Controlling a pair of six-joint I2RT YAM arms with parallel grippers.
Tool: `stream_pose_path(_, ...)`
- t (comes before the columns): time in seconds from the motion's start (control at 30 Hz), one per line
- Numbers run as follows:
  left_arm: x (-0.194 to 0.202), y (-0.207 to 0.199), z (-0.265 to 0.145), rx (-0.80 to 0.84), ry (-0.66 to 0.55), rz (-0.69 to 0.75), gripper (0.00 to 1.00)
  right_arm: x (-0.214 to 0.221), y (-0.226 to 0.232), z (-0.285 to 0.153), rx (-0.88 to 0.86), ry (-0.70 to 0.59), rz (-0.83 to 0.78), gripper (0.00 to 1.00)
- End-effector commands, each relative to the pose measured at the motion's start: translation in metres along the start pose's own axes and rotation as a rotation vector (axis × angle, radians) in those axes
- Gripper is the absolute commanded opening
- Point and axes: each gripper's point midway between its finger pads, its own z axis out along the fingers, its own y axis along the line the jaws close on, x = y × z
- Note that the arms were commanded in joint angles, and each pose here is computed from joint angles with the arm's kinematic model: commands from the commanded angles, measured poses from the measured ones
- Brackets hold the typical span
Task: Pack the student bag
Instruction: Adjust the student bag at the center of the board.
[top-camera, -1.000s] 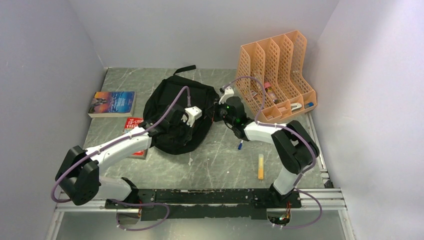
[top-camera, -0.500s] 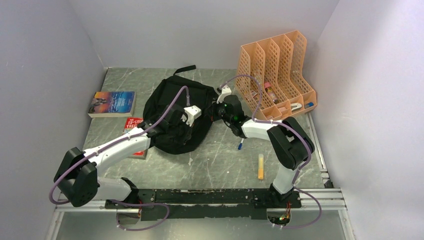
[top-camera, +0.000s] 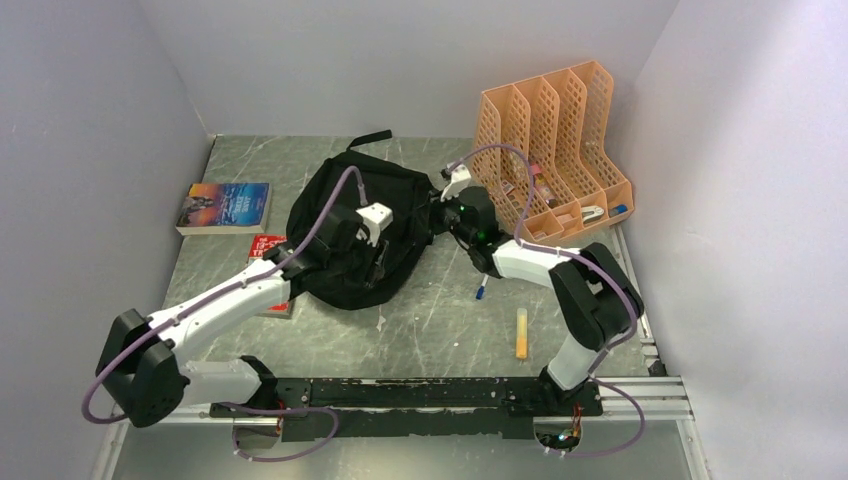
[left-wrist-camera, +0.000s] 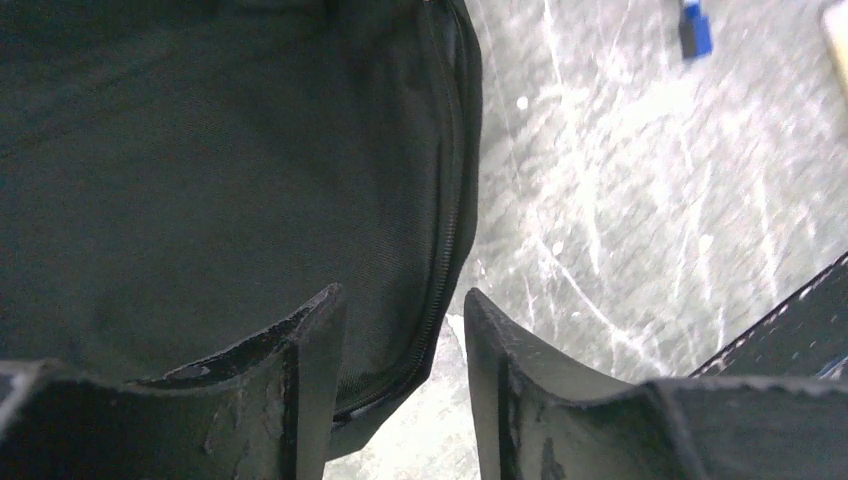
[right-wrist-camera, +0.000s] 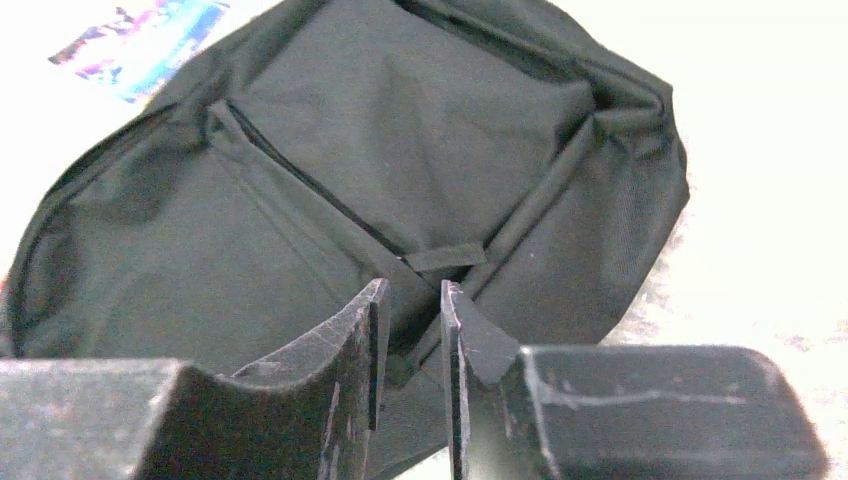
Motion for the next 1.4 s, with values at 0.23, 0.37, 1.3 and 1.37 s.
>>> stream_pose_path(0.23, -0.049, 0.075, -0.079, -0.434, -0.311, -0.411, 0.64, -0.033, 0.074, -0.031, -0.382, -0.112, -0.303, 0.3)
stream_pose_path(0.37, -0.026, 0.109, -0.103, -0.601, -0.331, -0.561, 0.7, -0.012, 0.101, -0.041, -0.577, -0.071, -0.515, 0.32)
stream_pose_path(1.3, 0.043, 0.152, -0.093, -0.687, -0.225, -0.902, 0.85, 0.064, 0.098, -0.057, -0.887, 0.122, -1.324, 0.4)
stream_pose_path(1.37, 0.043, 0.152, -0.091, -0.679, -0.223, -0.899, 0.85, 0.062, 0.099, -0.054, -0.867, 0.107, -1.335, 0.4)
